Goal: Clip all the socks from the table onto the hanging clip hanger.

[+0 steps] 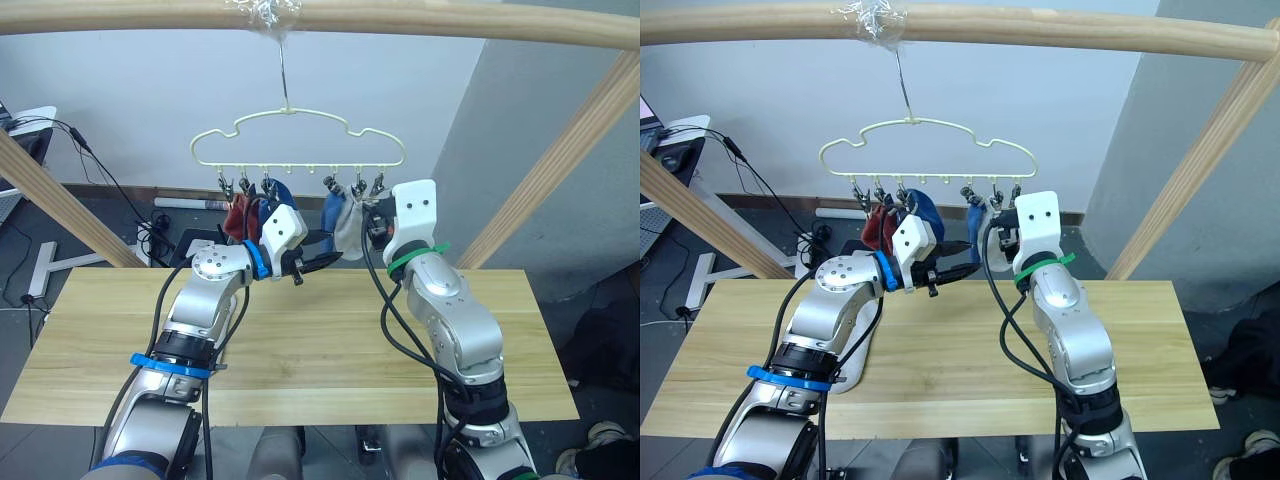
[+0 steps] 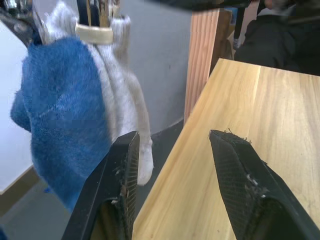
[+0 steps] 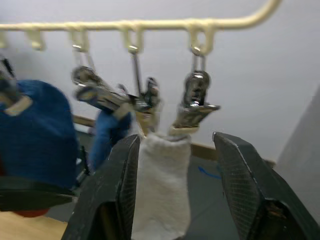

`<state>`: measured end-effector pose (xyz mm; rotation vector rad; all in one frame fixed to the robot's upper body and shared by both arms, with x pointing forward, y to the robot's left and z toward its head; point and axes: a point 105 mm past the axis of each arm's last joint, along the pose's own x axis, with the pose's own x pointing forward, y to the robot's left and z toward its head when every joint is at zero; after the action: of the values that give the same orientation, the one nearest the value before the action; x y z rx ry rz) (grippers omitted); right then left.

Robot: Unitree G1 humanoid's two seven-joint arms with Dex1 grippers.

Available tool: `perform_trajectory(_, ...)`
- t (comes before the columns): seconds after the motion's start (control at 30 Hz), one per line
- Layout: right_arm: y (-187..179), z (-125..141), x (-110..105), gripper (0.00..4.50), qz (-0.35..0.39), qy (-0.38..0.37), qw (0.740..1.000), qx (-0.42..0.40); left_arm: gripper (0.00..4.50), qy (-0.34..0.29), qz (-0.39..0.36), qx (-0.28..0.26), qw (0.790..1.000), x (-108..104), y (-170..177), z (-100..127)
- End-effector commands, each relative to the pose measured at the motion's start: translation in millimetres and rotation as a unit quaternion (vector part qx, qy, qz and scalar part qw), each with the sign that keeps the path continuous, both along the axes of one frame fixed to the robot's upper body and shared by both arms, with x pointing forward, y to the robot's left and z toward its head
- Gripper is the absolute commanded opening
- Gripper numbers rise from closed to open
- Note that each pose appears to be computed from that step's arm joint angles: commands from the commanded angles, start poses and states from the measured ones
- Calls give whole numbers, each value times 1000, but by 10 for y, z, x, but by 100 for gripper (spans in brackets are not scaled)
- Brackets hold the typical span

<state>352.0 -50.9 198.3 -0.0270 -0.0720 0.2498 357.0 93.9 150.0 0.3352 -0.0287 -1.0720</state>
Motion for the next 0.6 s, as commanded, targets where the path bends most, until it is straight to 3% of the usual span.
perform_trajectory(0.03, -31, 123, 53, 240, -18, -22, 1000, 11, 230, -33, -7, -13, 999, -20, -10, 186)
perform_trajectory(0.33, -157, 273, 262, 240, -49, -49, 997, 28, 230, -30, -16, -30, 999, -34, -31, 279)
perform_trajectory(0.6, -354, 220, 194, 240, -50, -43, 998, -2, 230, -19, -29, -46, 998, -109, -14, 380)
